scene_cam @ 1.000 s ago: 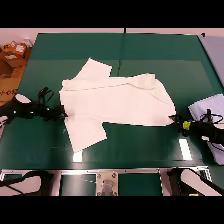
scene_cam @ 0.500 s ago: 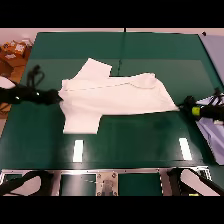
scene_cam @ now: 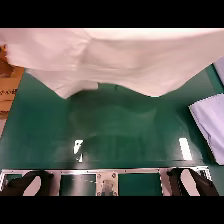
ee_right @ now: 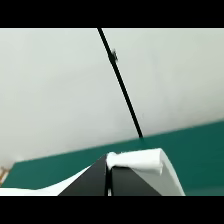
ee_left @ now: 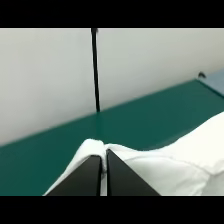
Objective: Fold the shirts.
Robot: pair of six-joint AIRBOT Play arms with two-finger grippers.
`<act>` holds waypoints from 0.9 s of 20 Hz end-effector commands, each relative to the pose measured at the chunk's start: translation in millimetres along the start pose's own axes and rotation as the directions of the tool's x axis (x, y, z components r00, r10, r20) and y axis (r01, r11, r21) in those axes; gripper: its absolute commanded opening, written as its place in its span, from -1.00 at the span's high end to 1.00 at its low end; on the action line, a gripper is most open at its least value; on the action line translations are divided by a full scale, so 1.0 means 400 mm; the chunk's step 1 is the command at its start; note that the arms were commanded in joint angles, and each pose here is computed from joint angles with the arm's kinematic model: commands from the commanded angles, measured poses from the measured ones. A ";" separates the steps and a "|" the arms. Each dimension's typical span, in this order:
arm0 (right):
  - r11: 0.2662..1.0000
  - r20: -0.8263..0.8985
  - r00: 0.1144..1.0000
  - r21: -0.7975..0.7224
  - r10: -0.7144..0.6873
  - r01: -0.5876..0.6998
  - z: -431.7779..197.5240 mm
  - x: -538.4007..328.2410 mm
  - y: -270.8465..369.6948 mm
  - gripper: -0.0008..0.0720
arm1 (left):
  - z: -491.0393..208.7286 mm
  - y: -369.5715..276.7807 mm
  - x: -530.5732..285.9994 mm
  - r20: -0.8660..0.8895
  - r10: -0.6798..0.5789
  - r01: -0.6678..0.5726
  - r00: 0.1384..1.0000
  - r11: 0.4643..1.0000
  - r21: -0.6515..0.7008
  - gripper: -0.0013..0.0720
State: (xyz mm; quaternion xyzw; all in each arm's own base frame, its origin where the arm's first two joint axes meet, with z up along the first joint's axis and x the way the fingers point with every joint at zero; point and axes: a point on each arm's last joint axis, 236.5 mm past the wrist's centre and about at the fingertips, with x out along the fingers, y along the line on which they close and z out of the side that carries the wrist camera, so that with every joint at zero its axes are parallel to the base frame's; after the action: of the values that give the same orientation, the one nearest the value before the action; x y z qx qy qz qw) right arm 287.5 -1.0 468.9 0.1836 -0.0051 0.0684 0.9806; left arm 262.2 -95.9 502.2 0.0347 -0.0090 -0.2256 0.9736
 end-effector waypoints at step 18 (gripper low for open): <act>0.878 -0.554 0.828 0.354 -0.082 0.323 -0.778 0.406 -0.467 0.94 | -0.872 0.283 0.482 -0.547 -0.135 -0.172 0.826 0.865 -0.472 0.90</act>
State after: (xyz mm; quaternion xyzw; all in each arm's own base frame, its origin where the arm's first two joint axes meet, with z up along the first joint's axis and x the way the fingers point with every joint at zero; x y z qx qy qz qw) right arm 434.5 -40.9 222.0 0.3455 0.2244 0.0365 0.9105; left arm 459.3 -56.6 261.2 -0.1099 0.2624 -0.1945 0.9387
